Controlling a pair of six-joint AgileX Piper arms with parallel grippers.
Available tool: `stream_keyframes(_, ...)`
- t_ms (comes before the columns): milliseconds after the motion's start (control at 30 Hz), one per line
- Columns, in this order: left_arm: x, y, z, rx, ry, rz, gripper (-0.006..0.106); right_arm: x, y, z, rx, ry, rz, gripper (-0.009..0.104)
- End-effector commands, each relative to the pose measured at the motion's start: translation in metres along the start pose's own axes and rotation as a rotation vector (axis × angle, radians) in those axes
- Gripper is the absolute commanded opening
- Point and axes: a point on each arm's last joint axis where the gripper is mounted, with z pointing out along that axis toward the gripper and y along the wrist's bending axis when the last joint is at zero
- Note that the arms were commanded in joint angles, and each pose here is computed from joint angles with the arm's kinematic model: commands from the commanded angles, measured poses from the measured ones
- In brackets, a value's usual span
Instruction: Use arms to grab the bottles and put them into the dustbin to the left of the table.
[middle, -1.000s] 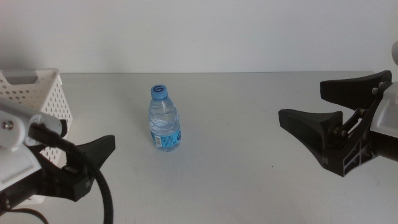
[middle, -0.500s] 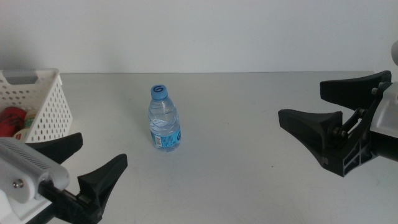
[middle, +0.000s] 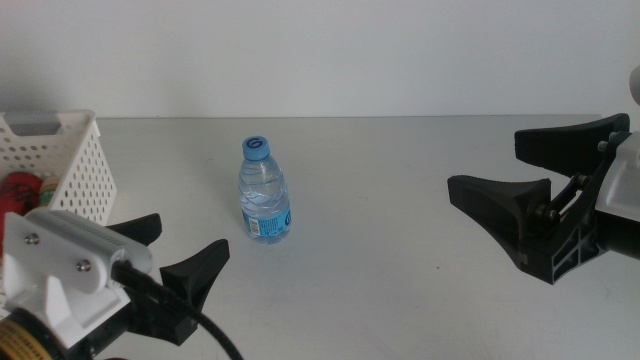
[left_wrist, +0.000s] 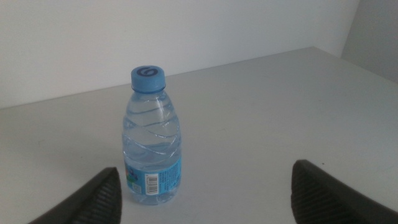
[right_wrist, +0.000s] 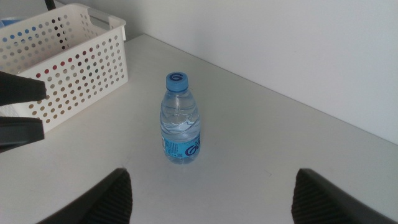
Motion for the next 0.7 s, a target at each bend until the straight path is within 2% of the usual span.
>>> stream_keyframes(0,-0.017,0.000,0.012,-0.002,-0.117,-0.046,0.093,-0.020,0.000,-0.006,-0.001,-0.116,-0.020,0.065)
stream_keyframes(233,-0.027,0.003,0.051,-0.026,-0.081,0.050,0.093,-0.020,0.000,-0.006,-0.001,-0.116,-0.020,0.065)
stream_keyframes(667,-0.040,0.029,0.123,-0.064,-0.098,0.074,0.093,-0.020,0.000,-0.006,-0.001,-0.116,-0.020,0.065)
